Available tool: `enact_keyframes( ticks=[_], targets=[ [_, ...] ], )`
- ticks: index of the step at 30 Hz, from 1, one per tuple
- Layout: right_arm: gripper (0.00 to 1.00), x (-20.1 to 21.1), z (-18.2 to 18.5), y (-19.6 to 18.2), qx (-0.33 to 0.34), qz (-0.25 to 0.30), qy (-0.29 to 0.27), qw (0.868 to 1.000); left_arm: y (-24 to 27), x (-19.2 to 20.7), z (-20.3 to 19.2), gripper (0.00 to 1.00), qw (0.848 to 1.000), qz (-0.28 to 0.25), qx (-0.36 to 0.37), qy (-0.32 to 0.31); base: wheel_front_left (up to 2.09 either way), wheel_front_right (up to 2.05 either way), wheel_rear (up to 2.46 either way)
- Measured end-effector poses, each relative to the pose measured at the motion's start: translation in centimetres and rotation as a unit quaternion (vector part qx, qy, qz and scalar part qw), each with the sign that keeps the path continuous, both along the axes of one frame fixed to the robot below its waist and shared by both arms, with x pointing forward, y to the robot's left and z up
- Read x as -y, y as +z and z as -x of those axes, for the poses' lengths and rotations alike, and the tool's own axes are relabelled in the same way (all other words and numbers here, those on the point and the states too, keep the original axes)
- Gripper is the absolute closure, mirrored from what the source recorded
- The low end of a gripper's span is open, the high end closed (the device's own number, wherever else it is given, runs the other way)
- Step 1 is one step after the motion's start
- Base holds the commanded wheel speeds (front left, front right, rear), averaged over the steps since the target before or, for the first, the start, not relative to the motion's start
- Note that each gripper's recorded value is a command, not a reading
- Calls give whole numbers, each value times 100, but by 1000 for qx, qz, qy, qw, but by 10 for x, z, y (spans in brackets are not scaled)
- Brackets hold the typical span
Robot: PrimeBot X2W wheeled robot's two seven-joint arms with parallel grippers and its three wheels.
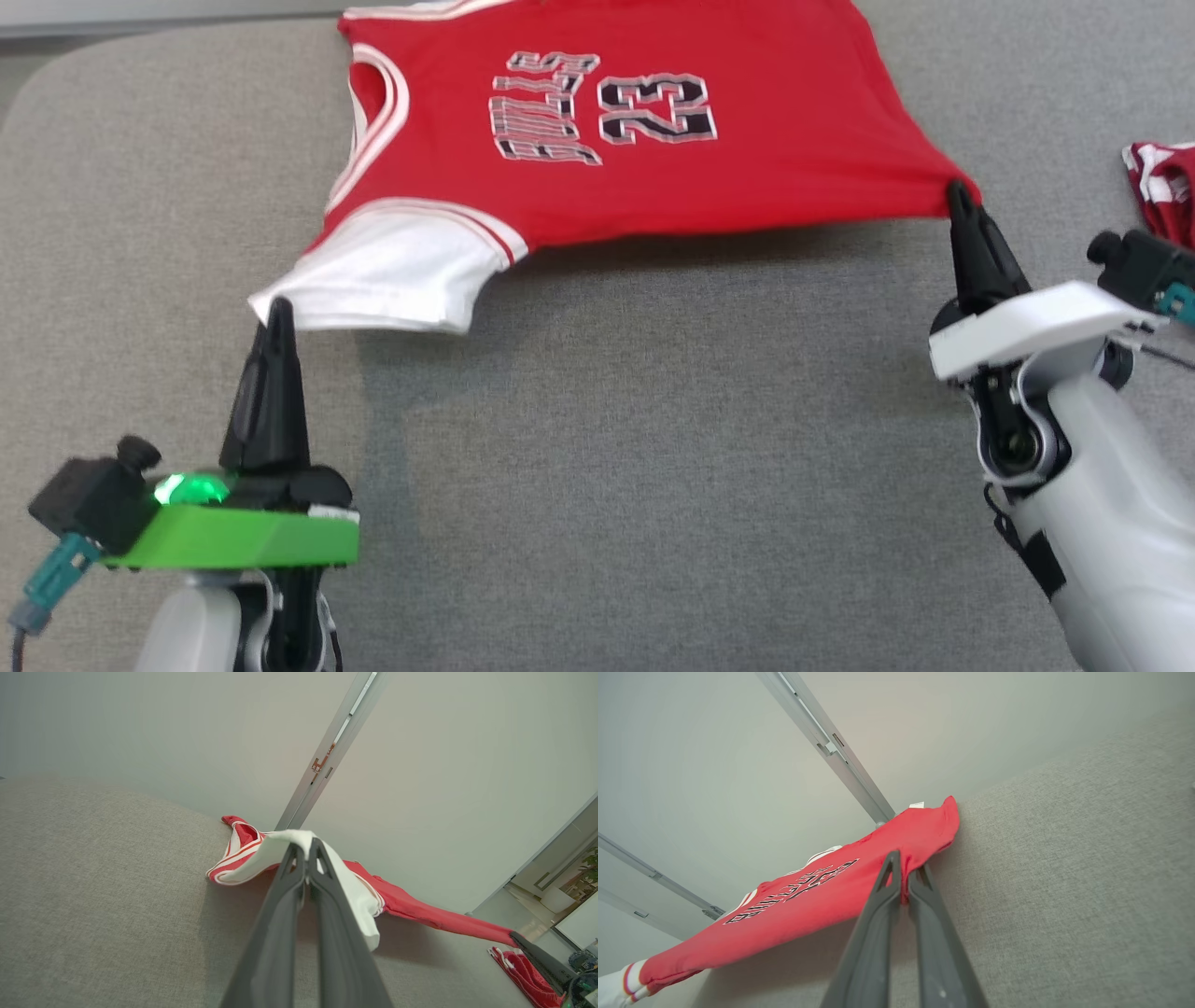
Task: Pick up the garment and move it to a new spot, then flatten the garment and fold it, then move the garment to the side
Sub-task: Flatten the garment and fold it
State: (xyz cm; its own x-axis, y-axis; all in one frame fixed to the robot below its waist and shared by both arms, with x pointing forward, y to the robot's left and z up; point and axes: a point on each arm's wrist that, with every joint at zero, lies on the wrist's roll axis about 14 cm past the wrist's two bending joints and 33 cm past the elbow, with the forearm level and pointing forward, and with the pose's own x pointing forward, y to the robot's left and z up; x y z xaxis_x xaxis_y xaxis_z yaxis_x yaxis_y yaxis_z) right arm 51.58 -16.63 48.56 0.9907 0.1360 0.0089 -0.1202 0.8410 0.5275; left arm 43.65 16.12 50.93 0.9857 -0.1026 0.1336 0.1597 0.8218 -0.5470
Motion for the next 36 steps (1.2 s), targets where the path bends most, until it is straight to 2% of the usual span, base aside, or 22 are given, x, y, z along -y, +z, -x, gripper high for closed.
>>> enact_keyframes(
  ticks=[11, 22, 28, 36],
  targets=[
    [100, -6, 92, 6, 8, -35, -1, 999, 14, 1, 86, 100, 1000, 14, -8, 12, 0, 0, 0],
    [100, 2, 152, 19, 21, -40, -11, 999, 34, 4, 134, 100, 1000, 8, 4, -3, 0, 0, 0],
    [100, 5, 171, 8, -16, -55, -19, 998, 27, 2, 143, 100, 1000, 6, -22, -6, 0, 0, 0],
    [100, 2, 188, -44, -107, -39, -26, 993, -21, 8, 147, 100, 995, 3, -101, -20, 0, 0, 0]
  ],
)
